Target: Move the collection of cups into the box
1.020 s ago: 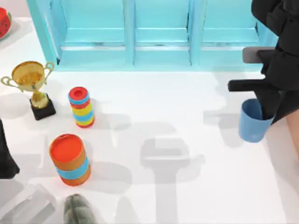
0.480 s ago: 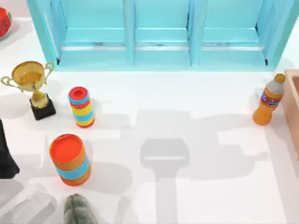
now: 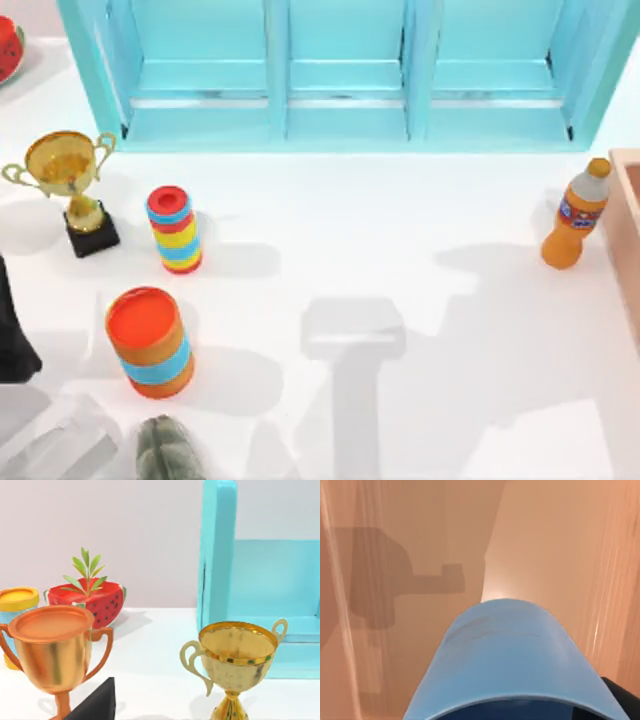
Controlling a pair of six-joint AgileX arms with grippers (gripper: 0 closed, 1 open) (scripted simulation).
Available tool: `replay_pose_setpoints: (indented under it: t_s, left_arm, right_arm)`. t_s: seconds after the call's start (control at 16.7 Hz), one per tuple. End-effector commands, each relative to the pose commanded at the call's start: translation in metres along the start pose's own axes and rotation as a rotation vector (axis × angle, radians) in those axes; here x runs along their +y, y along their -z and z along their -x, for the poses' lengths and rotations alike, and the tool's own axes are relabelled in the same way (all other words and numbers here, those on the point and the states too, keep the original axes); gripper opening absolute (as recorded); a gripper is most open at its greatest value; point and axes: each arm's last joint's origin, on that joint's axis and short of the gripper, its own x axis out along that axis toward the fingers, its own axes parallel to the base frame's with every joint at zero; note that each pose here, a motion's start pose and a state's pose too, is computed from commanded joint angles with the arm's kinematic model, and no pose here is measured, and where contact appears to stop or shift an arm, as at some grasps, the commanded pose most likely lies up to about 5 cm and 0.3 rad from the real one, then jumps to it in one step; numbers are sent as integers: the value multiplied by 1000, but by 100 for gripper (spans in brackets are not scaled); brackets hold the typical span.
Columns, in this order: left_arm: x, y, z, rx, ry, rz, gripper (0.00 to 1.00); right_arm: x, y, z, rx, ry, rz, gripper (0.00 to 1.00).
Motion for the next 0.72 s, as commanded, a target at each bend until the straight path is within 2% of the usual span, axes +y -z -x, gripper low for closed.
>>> replay_pose_setpoints:
  t_s: [0.48,0.72]
  left_arm:
    - [0,0,0,0,0,0,100]
    - [0,0,0,0,0,0,100]
  right_arm:
    - [-9,3,-1,-6,7,-3,0]
    - [-5,1,-29,0,8,5,0]
